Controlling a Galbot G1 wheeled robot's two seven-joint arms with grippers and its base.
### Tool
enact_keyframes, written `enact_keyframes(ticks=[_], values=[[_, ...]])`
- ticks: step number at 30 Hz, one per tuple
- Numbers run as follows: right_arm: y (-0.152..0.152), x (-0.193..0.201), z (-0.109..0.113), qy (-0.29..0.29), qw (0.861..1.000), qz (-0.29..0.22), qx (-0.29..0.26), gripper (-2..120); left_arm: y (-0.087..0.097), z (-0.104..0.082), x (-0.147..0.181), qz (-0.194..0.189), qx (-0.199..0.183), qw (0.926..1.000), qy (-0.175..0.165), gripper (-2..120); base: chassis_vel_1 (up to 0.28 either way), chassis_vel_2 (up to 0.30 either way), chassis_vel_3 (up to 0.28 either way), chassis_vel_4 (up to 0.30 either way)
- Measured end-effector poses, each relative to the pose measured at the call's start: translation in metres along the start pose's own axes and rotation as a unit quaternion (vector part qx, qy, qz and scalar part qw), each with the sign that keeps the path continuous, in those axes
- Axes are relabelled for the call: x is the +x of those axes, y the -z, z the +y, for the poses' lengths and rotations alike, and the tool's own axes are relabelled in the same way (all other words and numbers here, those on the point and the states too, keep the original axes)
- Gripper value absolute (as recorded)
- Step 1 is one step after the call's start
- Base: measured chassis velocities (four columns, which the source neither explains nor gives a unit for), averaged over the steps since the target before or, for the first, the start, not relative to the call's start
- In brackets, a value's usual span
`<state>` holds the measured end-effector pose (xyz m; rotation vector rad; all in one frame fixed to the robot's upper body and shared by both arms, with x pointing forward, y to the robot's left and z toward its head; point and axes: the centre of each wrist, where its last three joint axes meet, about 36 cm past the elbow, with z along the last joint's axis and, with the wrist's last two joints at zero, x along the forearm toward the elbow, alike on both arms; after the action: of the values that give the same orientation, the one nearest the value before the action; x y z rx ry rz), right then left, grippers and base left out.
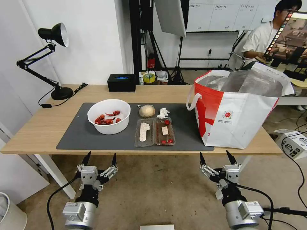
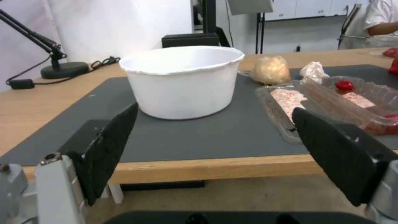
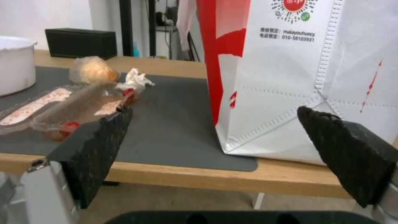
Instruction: Pick up the trash from the table and place it into the takeout bag.
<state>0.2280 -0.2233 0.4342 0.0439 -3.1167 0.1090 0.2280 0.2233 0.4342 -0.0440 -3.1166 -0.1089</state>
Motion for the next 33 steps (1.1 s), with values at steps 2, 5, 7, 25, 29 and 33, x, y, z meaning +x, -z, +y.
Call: enact_keyframes(ticks=[2, 5, 7, 25, 29, 33], values=[[0.0, 0.0, 0.0, 0.0, 1.0, 0.0, 0.0, 100, 0.0, 0.0, 0.0, 0.0, 0.0, 1.0, 0.0, 100, 0.0, 0.0, 0.0, 0.0], [0.0, 0.0, 0.0, 0.0, 1.0, 0.0, 0.0, 100, 0.0, 0.0, 0.0, 0.0, 0.0, 1.0, 0.0, 100, 0.0, 0.0, 0.0, 0.0], [0.0, 0.0, 0.0, 0.0, 1.0, 0.0, 0.0, 100, 0.0, 0.0, 0.0, 0.0, 0.0, 1.0, 0.0, 100, 0.0, 0.0, 0.0, 0.0], [0.0, 0.0, 0.0, 0.0, 1.0, 0.0, 0.0, 100, 0.0, 0.0, 0.0, 0.0, 0.0, 1.0, 0.0, 100, 0.0, 0.0, 0.0, 0.0], [0.0, 0.0, 0.0, 0.0, 1.0, 0.0, 0.0, 100, 0.0, 0.0, 0.0, 0.0, 0.0, 1.0, 0.0, 100, 0.0, 0.0, 0.0, 0.0], [0.002, -0.003, -0.004, 0.007, 1.0, 0.002, -0.001, 100, 0.011, 0.005, -0.008, -0.005, 0.018, 0.9998, 0.004, 100, 0.0, 0.0, 0.0, 0.0]])
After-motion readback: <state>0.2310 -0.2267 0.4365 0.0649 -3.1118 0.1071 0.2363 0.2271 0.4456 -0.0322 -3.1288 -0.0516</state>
